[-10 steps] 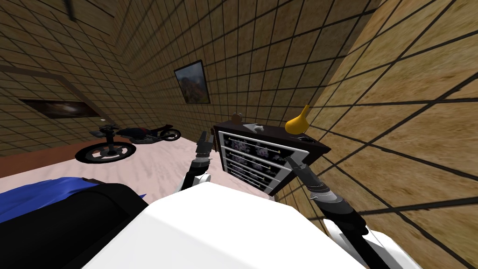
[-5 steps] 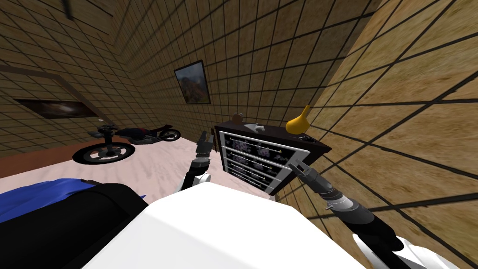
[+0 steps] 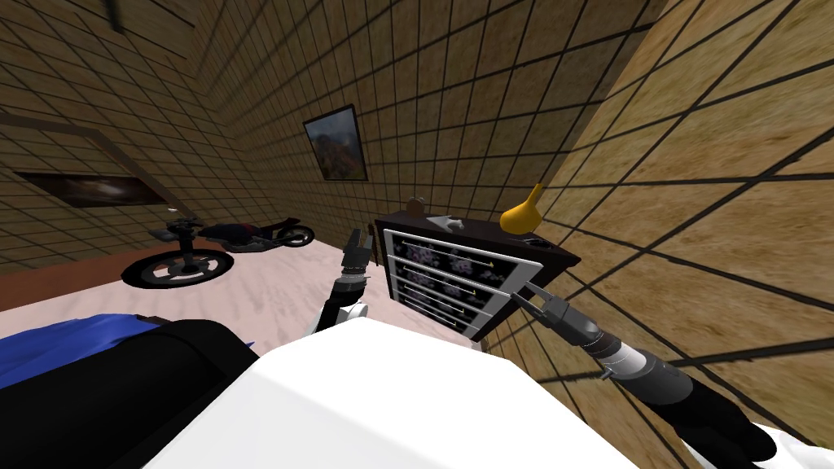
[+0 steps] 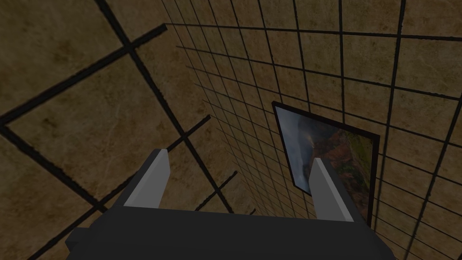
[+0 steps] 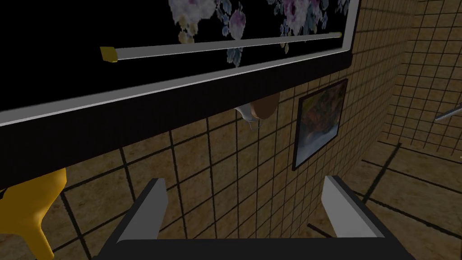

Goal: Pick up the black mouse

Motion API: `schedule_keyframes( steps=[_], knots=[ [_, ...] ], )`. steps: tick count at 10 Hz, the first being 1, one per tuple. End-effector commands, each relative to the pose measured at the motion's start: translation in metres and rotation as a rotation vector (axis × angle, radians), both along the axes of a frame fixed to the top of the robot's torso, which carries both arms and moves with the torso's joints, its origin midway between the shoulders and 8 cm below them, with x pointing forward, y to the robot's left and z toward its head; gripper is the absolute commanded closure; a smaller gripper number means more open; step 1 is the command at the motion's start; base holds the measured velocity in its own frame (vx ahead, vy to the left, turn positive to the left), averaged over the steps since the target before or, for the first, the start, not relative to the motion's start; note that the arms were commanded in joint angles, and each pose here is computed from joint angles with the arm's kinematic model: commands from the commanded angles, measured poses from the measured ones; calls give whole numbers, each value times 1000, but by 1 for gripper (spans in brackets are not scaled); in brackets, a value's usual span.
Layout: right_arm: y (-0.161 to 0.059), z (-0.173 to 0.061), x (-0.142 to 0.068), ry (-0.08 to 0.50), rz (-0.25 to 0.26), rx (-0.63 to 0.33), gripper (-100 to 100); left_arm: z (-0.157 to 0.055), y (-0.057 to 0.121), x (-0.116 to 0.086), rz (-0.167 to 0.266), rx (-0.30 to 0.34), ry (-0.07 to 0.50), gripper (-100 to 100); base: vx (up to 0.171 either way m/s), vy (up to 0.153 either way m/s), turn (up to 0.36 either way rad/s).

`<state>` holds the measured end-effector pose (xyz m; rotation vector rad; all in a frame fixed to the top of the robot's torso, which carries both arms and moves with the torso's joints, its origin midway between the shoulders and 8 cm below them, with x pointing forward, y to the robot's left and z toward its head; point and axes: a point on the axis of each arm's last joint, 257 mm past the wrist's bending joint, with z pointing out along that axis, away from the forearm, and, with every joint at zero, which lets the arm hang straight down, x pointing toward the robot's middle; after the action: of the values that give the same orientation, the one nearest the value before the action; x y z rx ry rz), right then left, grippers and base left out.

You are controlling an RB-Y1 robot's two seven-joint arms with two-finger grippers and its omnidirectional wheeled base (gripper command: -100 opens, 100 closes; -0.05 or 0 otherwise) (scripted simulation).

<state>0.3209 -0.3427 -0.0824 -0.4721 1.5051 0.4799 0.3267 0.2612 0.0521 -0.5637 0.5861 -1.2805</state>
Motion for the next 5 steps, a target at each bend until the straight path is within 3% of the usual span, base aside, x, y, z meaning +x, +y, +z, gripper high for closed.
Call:
schedule_keyframes(
  steps=[1, 2, 3, 4, 5],
  knots=[
    [-10, 0, -1, 16, 13, -74, -100, 0, 0, 0, 0, 0, 0, 0, 10, 27, -13],
    [-9, 0, 0, 18, 19, -82, -100, 0, 0, 0, 0, 0, 0, 0, 7, 9, 2],
    [-29, -9, -5, 57, 16, -168, -100, 0, 0, 0, 0, 0, 0, 0, 16, 17, -9],
    [-29, -5, -3, 56, 30, -195, -100, 0, 0, 0, 0, 0, 0, 0, 18, 22, -11],
    [-48, -17, -10, 105, 26, -267, -100, 0, 0, 0, 0, 0, 0, 0, 26, 30, -10]
  ],
)
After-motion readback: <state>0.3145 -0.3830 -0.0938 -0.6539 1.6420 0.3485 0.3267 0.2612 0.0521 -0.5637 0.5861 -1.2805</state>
